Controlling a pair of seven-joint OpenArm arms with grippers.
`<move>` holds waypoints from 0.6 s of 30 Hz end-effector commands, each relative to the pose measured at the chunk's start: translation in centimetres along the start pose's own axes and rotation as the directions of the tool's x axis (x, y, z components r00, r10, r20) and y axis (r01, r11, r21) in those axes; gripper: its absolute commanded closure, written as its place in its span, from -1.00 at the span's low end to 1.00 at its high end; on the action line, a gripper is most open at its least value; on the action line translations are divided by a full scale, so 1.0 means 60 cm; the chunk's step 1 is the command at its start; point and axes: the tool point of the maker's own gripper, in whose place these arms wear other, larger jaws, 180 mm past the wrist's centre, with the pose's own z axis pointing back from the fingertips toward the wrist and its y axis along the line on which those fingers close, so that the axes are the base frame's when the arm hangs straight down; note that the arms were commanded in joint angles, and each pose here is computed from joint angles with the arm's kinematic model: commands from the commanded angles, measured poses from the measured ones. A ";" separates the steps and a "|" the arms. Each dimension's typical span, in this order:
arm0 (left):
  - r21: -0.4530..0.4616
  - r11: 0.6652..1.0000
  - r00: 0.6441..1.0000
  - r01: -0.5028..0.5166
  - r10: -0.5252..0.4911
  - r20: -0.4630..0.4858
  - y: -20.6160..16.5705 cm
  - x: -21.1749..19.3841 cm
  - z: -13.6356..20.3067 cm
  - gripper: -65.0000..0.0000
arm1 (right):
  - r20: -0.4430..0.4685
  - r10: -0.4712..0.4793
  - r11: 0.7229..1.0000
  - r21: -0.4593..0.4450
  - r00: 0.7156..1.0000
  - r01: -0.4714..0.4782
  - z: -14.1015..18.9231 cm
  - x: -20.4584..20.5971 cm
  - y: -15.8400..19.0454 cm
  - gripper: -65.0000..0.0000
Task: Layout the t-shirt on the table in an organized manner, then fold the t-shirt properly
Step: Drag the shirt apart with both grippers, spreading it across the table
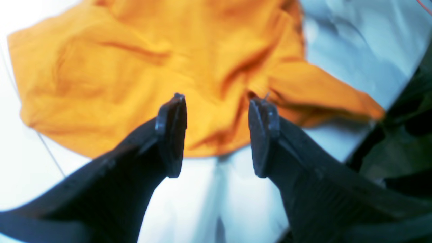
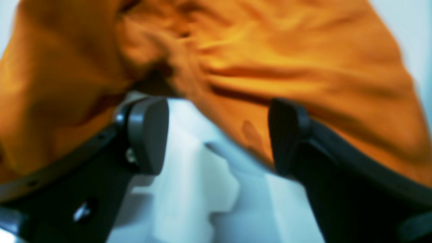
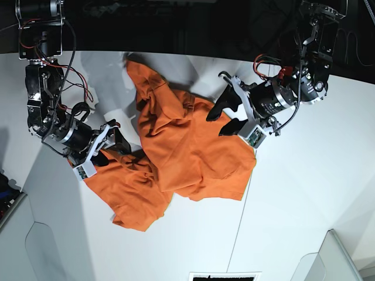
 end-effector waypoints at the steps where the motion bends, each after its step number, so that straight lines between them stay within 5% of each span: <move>1: -0.003 1.000 0.999 -0.008 0.008 0.041 0.006 0.019 -0.005 0.01 | 0.060 0.060 0.998 0.002 0.996 -0.060 0.003 0.046 0.003 -0.38; 6: 0.000 0.993 0.993 -0.119 0.119 0.022 0.026 -0.003 -0.052 0.01 | -0.015 0.229 0.973 -0.011 0.973 -0.229 -0.023 0.028 0.029 -0.38; 12: 0.005 0.987 0.987 -0.158 0.158 0.009 0.041 -0.010 -0.074 0.01 | -0.046 0.313 0.948 -0.050 0.948 -0.316 -0.039 0.017 0.037 -0.32; 14: 0.010 0.987 0.987 -0.160 0.160 -0.003 0.044 -0.017 -0.075 0.01 | -0.058 0.322 0.942 -0.079 0.945 -0.326 -0.038 0.017 0.027 0.00; 18: 0.013 0.983 0.982 -0.182 0.182 -0.040 0.043 -0.041 -0.076 0.01 | -0.017 0.363 0.924 -0.125 0.932 -0.362 -0.033 0.036 0.013 0.99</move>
